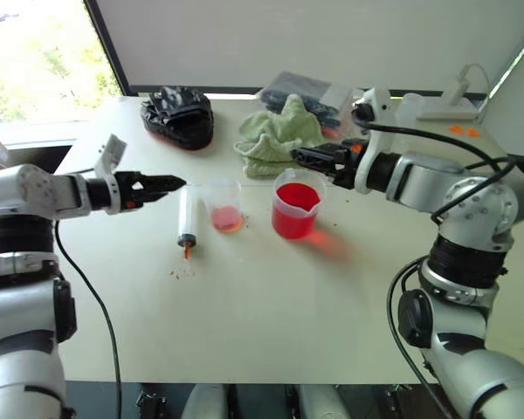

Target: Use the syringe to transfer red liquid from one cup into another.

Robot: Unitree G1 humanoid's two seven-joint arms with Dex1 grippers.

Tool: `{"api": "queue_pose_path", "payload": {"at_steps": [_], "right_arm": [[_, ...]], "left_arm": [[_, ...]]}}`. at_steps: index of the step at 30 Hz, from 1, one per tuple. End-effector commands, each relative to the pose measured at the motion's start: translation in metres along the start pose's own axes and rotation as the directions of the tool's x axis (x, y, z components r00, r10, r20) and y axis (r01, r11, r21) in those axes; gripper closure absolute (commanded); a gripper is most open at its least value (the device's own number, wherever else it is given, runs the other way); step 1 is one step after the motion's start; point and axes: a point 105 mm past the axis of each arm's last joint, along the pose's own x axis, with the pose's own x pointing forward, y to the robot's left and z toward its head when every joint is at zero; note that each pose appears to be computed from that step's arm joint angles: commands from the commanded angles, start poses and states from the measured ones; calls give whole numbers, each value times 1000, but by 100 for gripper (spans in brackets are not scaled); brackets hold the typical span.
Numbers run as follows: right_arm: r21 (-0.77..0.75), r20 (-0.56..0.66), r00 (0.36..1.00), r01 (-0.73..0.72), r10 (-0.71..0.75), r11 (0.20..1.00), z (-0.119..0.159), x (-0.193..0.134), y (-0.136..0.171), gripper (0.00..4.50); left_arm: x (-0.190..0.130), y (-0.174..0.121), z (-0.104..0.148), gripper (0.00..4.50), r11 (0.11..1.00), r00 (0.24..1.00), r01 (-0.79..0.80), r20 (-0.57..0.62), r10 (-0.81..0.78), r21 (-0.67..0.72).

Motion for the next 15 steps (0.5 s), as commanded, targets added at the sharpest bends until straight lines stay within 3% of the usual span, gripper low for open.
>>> {"api": "queue_pose_path", "payload": {"at_steps": [1,3,7,9,15], "right_arm": [[-118,13,997,-70,72,991,9,-12,8,126],[-205,-28,990,-140,137,969,2,-25,12,126],[-314,-102,969,-247,226,917,-9,-42,18,126],[-347,-186,945,-320,270,882,-16,-63,16,126],[-430,-342,899,-408,273,805,-28,-88,2,126]], "left_arm": [[-19,-34,13,2,974,992,122,10,-127,192],[-28,-47,7,2,941,986,165,-43,-159,296],[-38,-55,0,2,907,980,196,-102,-170,373],[-49,-54,-8,2,850,980,186,-152,-127,493],[-76,-52,-26,2,743,971,186,-236,-39,643]]}}
